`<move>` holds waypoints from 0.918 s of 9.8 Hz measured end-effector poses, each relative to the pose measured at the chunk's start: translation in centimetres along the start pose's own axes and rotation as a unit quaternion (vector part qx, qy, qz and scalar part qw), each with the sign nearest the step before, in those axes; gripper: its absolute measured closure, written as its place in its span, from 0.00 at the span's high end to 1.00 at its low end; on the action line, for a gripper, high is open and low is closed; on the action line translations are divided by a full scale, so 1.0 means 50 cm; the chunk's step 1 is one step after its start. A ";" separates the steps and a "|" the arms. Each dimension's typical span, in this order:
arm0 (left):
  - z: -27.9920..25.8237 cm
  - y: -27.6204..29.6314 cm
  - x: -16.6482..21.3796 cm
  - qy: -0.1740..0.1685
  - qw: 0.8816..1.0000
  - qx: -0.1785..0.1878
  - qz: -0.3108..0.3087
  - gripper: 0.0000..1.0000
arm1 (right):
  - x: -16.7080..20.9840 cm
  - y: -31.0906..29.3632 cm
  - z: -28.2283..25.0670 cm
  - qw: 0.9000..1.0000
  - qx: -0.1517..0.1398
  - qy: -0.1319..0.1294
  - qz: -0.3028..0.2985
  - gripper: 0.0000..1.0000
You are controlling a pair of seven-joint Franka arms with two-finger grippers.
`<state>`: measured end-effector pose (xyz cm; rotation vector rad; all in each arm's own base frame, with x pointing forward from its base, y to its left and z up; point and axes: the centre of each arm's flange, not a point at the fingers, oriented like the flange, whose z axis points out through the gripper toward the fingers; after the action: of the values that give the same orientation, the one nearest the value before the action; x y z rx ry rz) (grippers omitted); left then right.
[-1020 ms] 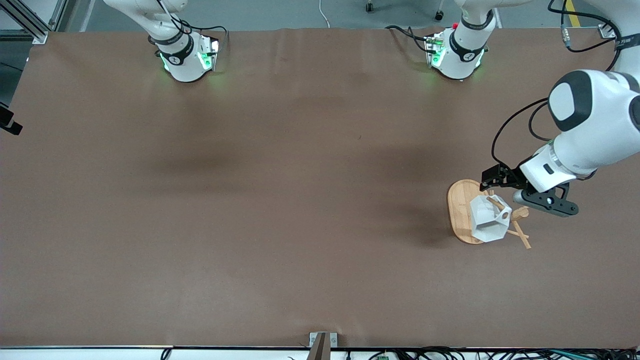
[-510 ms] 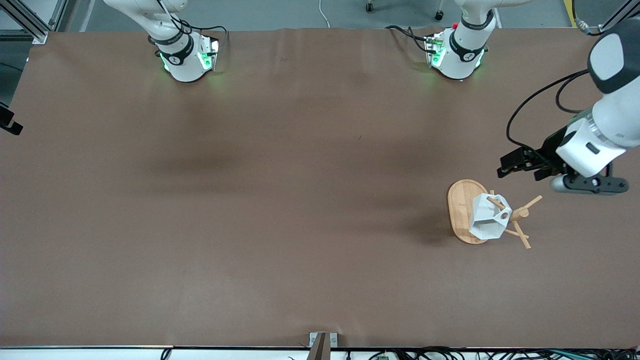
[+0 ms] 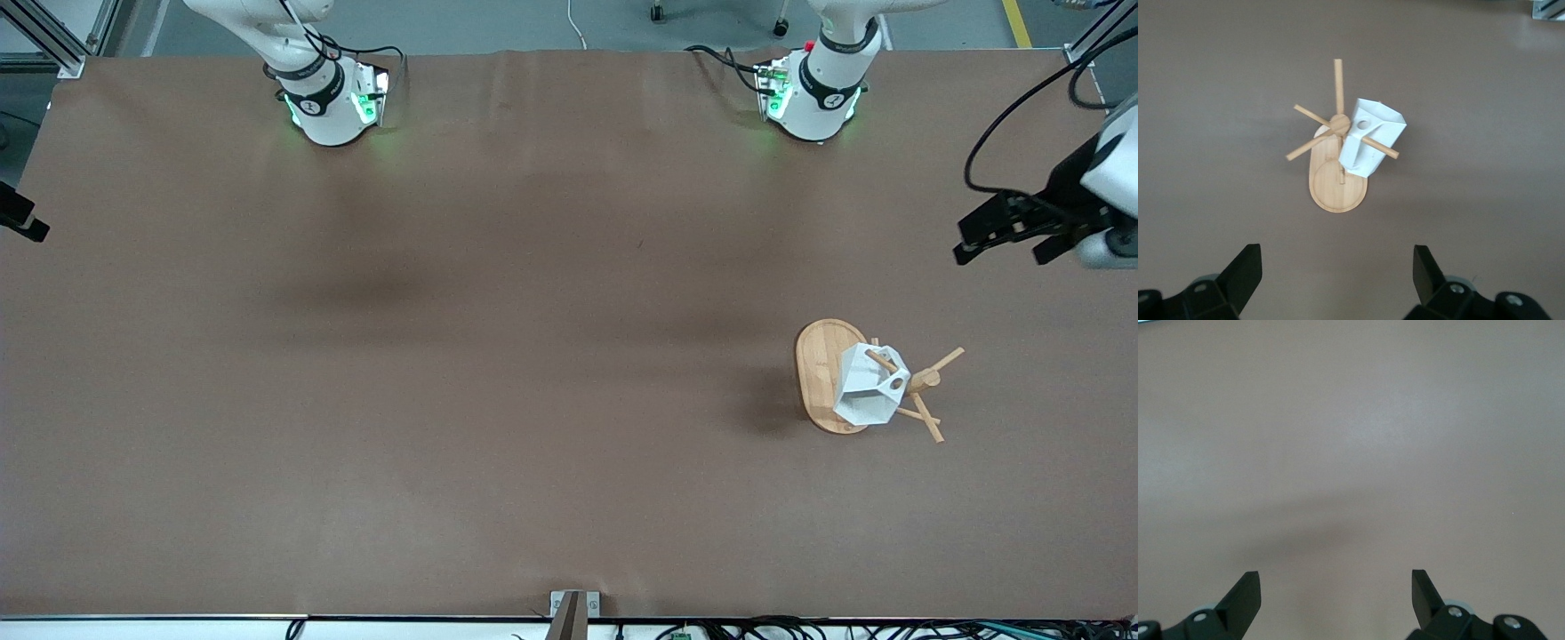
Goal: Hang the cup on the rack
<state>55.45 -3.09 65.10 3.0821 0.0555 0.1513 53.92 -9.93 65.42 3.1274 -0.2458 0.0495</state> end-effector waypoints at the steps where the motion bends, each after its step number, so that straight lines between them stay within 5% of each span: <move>1: -0.023 -0.005 -0.020 -0.006 1.000 0.002 -0.001 1.00 | 0.000 0.000 0.000 1.000 0.000 0.000 0.000 1.00; 9: -0.023 0.075 -0.082 -0.045 0.998 0.013 0.032 1.00 | 0.000 -0.003 0.000 1.000 0.000 0.000 -0.002 1.00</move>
<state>51.40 -6.93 66.05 3.1129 -0.0460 0.0147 53.94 -9.76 65.42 3.1279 -0.2408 0.0492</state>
